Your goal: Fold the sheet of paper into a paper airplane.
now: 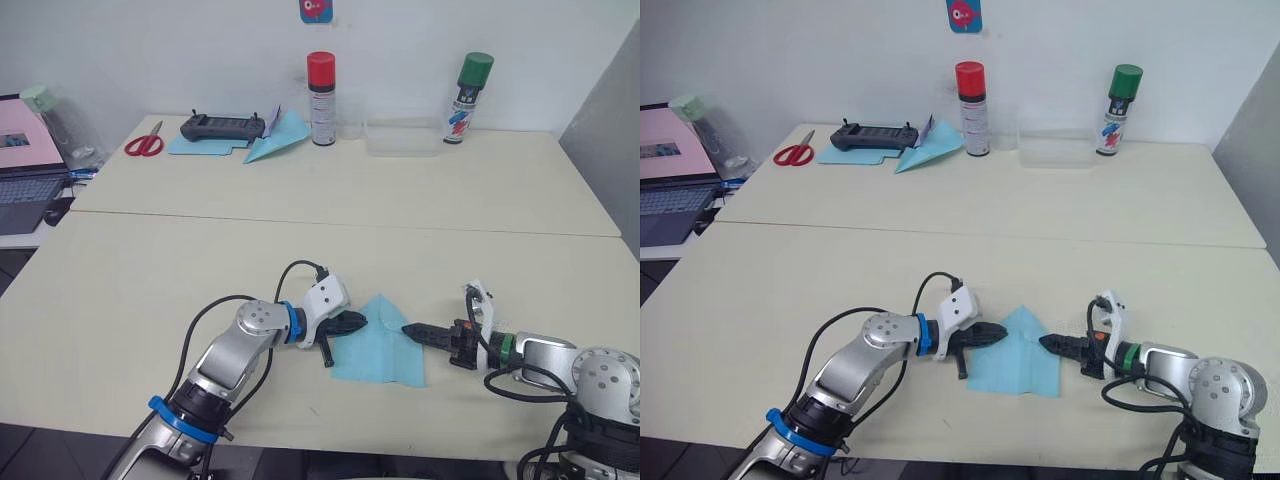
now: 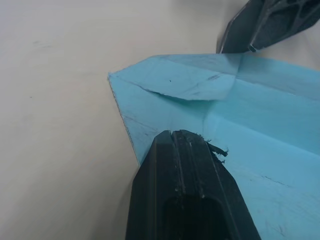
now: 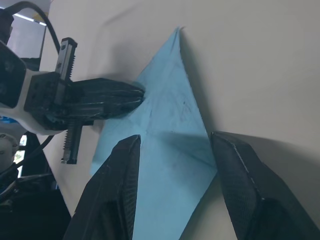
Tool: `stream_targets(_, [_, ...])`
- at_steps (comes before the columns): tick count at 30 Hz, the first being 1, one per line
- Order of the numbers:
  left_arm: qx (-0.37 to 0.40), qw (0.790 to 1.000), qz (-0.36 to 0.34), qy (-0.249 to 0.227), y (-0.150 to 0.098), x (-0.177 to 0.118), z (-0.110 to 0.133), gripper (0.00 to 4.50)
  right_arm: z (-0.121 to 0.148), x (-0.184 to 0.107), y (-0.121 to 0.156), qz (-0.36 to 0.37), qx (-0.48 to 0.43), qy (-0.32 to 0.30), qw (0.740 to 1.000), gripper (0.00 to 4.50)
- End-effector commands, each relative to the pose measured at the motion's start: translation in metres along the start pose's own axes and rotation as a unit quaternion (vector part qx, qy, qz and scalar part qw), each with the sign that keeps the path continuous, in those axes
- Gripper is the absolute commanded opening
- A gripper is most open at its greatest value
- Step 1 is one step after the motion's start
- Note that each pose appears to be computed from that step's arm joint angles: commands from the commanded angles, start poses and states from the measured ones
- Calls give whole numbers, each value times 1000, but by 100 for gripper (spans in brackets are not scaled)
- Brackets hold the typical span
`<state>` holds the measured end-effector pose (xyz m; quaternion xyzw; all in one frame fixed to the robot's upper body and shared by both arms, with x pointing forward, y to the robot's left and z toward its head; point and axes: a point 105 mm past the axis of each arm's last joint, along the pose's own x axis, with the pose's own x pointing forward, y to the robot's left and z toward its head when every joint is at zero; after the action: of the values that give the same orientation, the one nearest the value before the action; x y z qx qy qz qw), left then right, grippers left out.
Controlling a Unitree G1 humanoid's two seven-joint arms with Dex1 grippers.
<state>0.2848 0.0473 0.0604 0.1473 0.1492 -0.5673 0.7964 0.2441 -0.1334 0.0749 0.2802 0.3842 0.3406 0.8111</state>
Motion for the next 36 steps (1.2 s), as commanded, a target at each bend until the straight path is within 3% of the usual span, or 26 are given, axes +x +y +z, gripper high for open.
stream_targets(1, [-15, 999, 8, 27, -2, 2, -15, 0, 1, 5, 8, 21, 7, 2, 1000, 231])
stream_targets(21, [-11, 1000, 2, 26, -1, 4, -12, 0, 21, -5, 7, 41, 77, -46, 995, 231])
stream_targets(24, [-11, 1000, 2, 26, -1, 4, -12, 0, 20, -6, 11, 49, 80, -43, 995, 171])
stream_targets(29, [-11, 1000, 3, 27, 0, 4, -13, 0, 19, -9, 14, 49, 84, -36, 995, 5])
stream_targets(36, [-11, 1000, 2, 27, -1, 4, -13, 0, 27, -16, 3, 12, 82, -40, 996, 5])
